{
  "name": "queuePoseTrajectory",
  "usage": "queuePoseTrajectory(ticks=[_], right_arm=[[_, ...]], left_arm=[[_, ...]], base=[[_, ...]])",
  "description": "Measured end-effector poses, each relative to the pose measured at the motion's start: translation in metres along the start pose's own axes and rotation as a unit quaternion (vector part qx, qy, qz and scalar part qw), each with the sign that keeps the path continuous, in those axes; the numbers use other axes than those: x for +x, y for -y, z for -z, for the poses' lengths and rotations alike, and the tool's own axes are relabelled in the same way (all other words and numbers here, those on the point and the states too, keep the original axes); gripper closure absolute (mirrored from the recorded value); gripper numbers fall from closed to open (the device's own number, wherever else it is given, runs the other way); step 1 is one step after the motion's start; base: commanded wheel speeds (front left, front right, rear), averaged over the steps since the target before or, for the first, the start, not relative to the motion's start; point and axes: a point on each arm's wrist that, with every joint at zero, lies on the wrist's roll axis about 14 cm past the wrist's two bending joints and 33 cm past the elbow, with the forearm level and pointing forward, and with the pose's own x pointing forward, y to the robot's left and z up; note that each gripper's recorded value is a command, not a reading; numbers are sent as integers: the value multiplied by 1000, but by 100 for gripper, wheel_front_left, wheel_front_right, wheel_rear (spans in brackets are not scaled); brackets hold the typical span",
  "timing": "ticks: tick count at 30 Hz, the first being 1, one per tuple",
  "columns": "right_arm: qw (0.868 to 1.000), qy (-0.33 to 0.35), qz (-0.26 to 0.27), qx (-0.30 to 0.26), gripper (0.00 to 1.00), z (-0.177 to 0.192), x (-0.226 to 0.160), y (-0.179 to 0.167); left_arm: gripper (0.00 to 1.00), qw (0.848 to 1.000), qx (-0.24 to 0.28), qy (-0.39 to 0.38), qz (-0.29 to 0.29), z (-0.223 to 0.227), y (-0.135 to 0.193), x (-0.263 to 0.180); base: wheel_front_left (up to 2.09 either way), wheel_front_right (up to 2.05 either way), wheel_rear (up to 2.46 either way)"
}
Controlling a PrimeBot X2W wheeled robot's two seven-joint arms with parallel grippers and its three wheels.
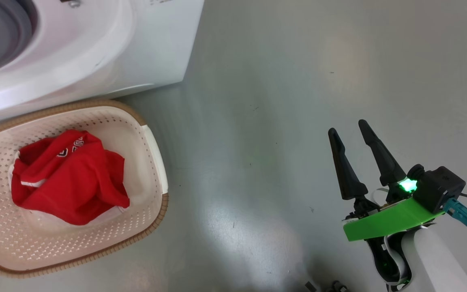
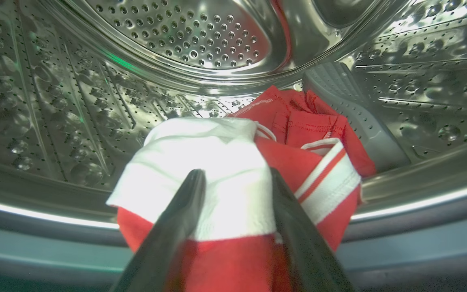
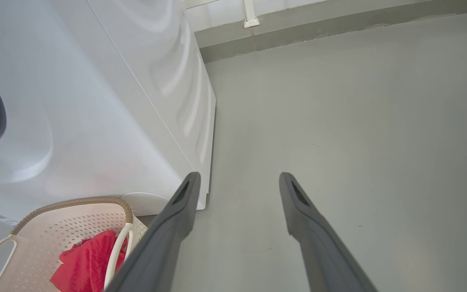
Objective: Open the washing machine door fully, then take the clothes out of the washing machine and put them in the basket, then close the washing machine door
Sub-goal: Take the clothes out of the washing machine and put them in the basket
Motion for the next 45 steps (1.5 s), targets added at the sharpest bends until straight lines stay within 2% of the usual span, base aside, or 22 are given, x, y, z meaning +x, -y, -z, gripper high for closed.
queuePoseTrajectory(ticks=[1, 2, 3, 13, 21, 27, 33, 45], right_arm=[[1000, 1, 0, 0, 0, -1, 0, 0], [1000, 2, -1, 0, 0, -1, 0, -1], [1000, 3, -1, 1, 0, -2, 0, -1], [1000, 11, -7, 3, 0, -7, 2, -5], [1000, 25, -17, 5, 0, -18, 1, -12], [999, 36, -28, 6, 0, -26, -1, -20], [998, 46, -40, 5, 0, -35, -3, -27], [997, 57, -52, 10, 0, -45, -18, -36]], left_arm=[[60, 1000, 1, -2, 0, 1, 0, 0], [92, 1000, 1, -4, -2, 2, -1, -1], [100, 1000, 2, -6, -4, 3, -2, -2], [100, 1000, -10, 20, -10, -18, -9, -3], [100, 993, -97, 64, -8, -45, -8, -19], [100, 982, -167, 92, 8, -61, -2, -39], [100, 969, -215, 120, 13, -78, -6, -61], [100, 952, -254, 169, 18, -103, -21, -113]], base=[[0, 0, 0], [0, 0, 0], [0, 0, 0], [0, 0, 0], [0, 0, 0], [0, 0, 0], [0, 0, 0], [0, 0, 0]])
